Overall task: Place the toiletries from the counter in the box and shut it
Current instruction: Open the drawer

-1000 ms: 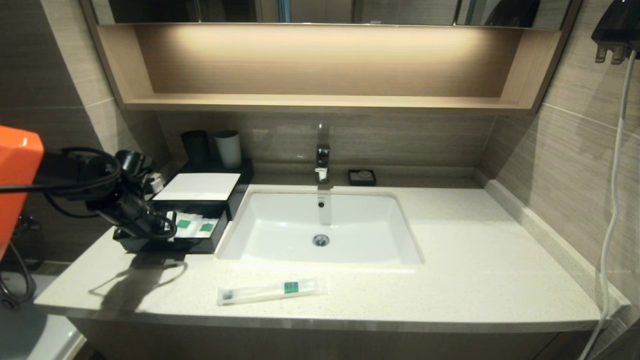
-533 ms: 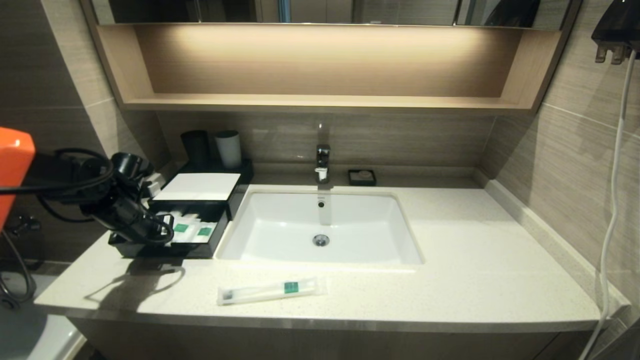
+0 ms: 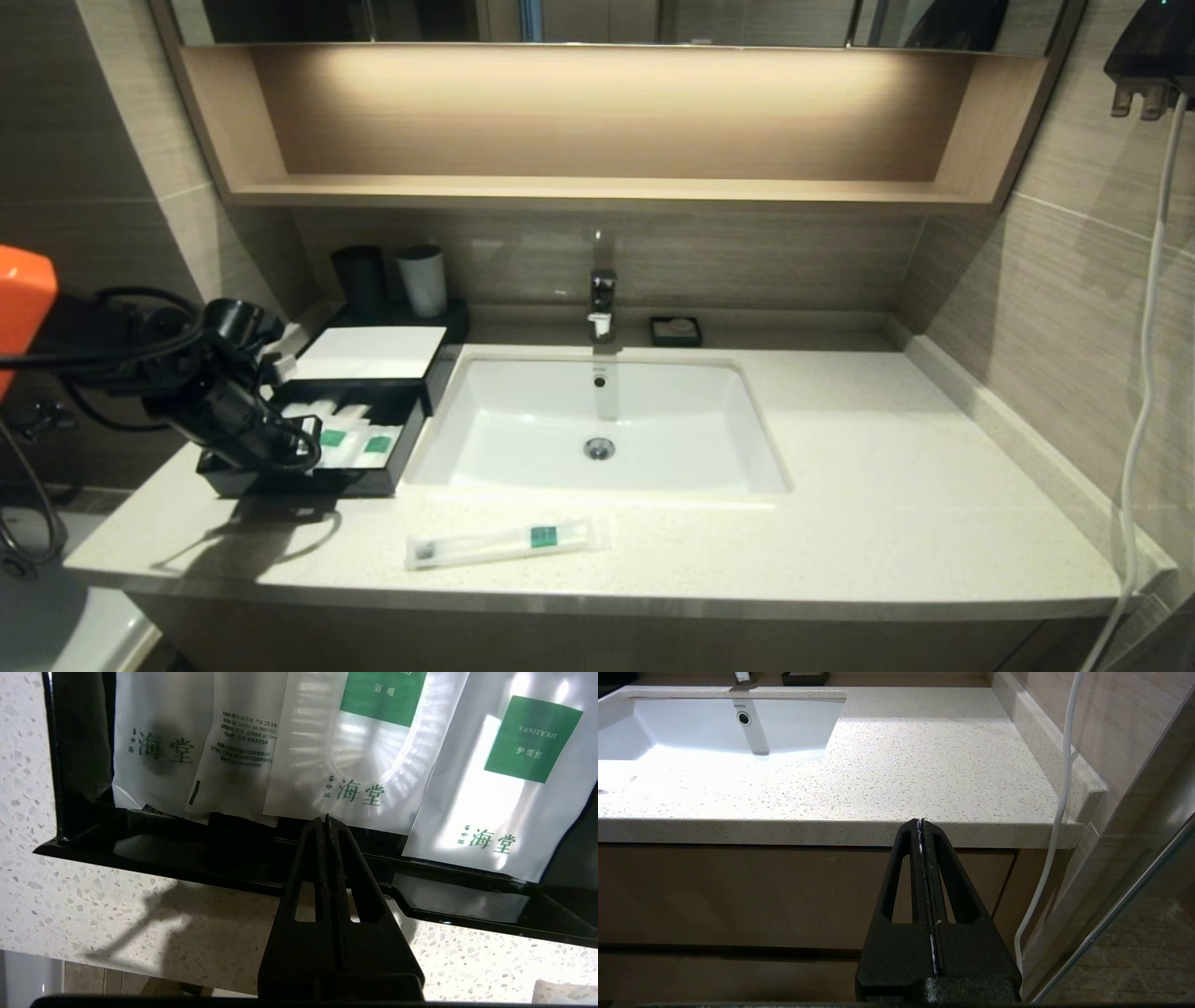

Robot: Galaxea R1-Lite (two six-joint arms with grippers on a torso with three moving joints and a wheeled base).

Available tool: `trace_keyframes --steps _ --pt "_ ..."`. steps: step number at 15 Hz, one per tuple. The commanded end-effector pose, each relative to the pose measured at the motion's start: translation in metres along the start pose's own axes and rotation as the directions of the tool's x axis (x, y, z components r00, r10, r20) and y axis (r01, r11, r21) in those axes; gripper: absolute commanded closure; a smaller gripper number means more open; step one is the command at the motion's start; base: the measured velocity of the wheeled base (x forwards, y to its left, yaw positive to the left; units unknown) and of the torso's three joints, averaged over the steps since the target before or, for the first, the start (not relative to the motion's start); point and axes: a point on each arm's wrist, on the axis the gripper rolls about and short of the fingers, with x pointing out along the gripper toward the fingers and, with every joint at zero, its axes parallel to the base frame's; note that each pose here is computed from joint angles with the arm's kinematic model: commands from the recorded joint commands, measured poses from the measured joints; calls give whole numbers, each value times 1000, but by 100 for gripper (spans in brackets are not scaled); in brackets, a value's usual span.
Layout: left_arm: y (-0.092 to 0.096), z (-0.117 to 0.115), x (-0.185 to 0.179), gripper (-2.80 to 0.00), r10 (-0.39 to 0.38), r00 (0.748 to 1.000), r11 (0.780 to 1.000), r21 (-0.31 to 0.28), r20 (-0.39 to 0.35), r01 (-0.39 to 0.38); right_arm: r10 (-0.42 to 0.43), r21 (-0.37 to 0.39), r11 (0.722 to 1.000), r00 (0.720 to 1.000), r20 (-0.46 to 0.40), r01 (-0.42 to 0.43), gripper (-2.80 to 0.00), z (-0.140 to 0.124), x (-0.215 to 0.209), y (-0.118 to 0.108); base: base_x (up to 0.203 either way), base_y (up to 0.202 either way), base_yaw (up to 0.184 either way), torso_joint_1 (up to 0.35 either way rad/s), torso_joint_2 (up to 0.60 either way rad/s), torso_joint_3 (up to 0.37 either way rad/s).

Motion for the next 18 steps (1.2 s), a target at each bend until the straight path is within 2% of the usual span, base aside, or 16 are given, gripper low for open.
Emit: trace_keyframes --steps 1,14,18 --pt "0 -3 -2 0 -3 1000 1000 -2 -6 3 0 0 1000 1000 0 0 0 0 0 0 0 0 0 0 0 0" --pt "3 -12 -22 0 -19 1000 1000 -7 10 19 0 0 1000 1000 0 0 0 0 0 0 0 0 0 0 0 0" --pt "4 -9 -36 0 -23 998 1000 -11 54 23 0 0 1000 1000 0 0 0 0 0 0 0 0 0 0 0 0"
